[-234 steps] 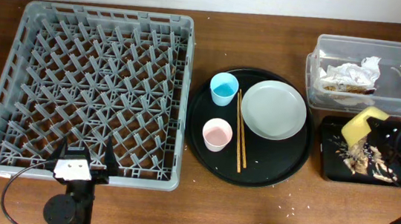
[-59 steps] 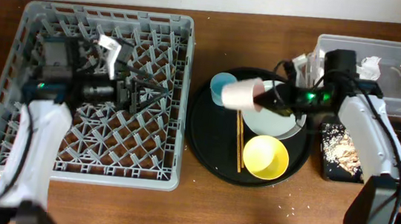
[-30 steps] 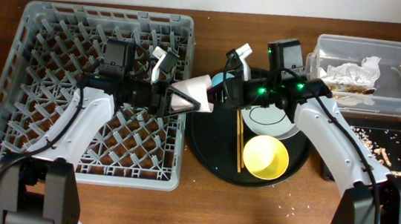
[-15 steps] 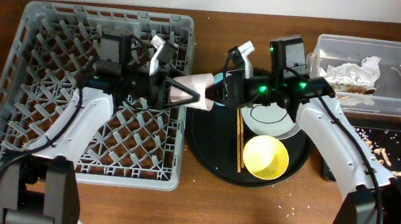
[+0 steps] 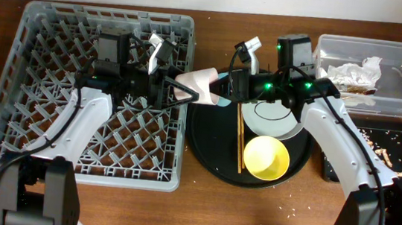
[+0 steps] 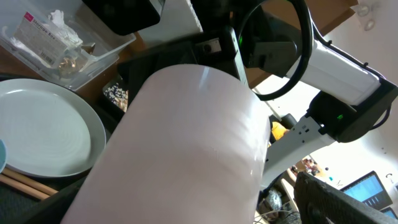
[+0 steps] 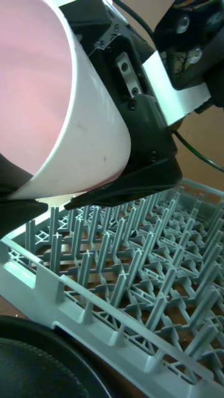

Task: Sort waste into correct bins and load items into the dishwasher rack
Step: 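Hand the pink cup from the right gripper to the left gripper, then place the pink cup upside down in the rack with the left gripper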

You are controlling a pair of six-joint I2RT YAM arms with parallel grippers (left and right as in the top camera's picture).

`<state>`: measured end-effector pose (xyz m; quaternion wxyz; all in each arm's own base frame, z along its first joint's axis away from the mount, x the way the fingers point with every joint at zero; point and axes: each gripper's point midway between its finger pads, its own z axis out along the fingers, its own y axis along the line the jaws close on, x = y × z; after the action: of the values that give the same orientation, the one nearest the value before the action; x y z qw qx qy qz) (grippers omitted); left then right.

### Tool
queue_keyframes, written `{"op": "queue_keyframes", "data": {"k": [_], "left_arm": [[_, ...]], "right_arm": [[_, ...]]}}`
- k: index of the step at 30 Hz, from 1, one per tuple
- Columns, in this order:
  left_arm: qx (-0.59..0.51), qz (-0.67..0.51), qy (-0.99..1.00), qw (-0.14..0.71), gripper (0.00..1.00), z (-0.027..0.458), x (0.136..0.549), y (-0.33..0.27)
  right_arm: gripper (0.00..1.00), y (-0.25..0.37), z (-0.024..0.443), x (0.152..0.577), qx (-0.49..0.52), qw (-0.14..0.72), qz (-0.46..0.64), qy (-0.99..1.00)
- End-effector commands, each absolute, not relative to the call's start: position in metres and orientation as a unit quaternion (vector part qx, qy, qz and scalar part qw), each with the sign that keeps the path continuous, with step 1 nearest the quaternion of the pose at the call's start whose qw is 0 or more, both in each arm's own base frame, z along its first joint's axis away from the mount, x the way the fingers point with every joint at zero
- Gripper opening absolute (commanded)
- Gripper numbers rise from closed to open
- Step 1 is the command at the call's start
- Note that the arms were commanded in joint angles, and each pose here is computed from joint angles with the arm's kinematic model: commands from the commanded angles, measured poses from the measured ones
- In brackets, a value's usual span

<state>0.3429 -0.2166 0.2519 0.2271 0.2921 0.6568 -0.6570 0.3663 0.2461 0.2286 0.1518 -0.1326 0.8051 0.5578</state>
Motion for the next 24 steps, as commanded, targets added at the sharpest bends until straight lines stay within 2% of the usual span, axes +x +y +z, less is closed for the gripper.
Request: {"op": "queue_keyframes", "data": {"k": [1,4,6,7,11,13,16,19,20,21,22,23,24], "left_arm": [[0.303,-0.664,0.643,0.231,0.98,0.265,0.341,-0.214],[0.303,-0.664,0.643,0.231,0.97,0.265,0.341,-0.214],[0.303,-0.664,0.643,0.231,0.89,0.265,0.341,-0.214],[0.303,-0.664,0.643,0.231,0.79,0.265,0.340,-0.214],[0.304,-0.664,0.643,0.232,0.76,0.265,0.341,-0.214],[0.305,-0.663,0.642,0.233,0.72,0.265,0.341,-0.214],[0.312,-0.660,0.639,0.241,0.53,0.267,0.342,-0.214],[0.320,-0.657,0.635,0.251,0.52,0.270,0.345,-0.214],[0.322,-0.656,0.634,0.253,0.52,0.271,0.345,-0.215],[0.325,-0.654,0.632,0.257,0.52,0.272,0.346,-0.215],[0.332,-0.650,0.629,0.268,0.52,0.273,0.348,-0.213],[0.327,-0.645,0.633,0.275,0.52,0.274,0.353,-0.210],[0.272,-0.629,0.674,0.276,0.52,0.267,0.372,-0.199]], "right_arm": [[0.04,0.239,0.223,0.377,-0.119,0.167,0.546,0.812],[0.04,0.240,0.226,0.377,-0.124,0.170,0.549,0.809],[0.04,0.240,0.226,0.377,-0.124,0.170,0.549,0.809],[0.04,0.240,0.226,0.377,-0.124,0.170,0.549,0.809],[0.04,0.240,0.224,0.375,-0.120,0.163,0.550,0.810],[0.04,0.239,0.222,0.373,-0.116,0.156,0.549,0.813],[0.04,0.239,0.220,0.371,-0.113,0.150,0.548,0.815],[0.05,0.238,0.219,0.370,-0.110,0.145,0.548,0.817],[0.15,0.238,0.218,0.370,-0.109,0.145,0.546,0.818],[0.30,0.238,0.217,0.371,-0.107,0.145,0.543,0.820],[0.53,0.237,0.217,0.372,-0.106,0.147,0.542,0.821],[0.68,0.235,0.214,0.375,-0.100,0.152,0.532,0.827],[0.99,0.228,0.206,0.381,-0.086,0.160,0.511,0.840]]}}
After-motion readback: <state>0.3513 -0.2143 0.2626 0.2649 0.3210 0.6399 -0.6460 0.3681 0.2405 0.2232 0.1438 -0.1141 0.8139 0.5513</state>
